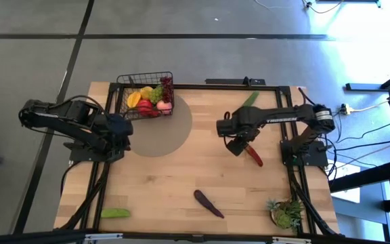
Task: Build produce basket
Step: Put the red chilli pepper into the black wire basket
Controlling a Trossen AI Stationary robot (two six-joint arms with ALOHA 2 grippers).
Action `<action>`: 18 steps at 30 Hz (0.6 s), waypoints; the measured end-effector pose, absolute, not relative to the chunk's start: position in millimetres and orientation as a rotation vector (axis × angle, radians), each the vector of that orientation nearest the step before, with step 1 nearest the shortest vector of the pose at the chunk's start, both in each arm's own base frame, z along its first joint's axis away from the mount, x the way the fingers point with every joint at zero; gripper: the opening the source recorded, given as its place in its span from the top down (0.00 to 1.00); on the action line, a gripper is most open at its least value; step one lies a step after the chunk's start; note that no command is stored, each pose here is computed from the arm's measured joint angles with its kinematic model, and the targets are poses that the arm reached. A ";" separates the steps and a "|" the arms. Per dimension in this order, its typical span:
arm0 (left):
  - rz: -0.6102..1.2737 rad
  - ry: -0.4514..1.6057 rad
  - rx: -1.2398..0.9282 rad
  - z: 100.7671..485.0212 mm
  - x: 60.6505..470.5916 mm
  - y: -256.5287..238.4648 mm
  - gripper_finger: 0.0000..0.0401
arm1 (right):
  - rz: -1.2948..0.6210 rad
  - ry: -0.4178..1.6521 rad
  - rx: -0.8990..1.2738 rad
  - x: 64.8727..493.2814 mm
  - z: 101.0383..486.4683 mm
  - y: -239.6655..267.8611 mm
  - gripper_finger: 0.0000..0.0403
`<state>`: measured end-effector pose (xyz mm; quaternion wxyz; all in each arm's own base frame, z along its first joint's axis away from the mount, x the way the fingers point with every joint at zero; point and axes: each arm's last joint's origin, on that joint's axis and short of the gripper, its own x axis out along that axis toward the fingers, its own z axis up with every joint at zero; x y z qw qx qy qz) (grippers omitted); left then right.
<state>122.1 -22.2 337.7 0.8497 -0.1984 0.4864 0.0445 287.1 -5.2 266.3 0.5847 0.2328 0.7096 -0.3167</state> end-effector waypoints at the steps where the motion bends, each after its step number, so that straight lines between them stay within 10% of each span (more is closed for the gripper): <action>1: 0.099 1.022 -0.415 337.8 122.1 -22.0 0.73 | -0.729 1.658 0.537 286.9 258.7 -8.6 0.62; 18: 0.114 0.986 -0.448 339.6 124.9 -22.2 0.73 | -0.623 1.628 0.537 275.3 182.0 -44.7 0.62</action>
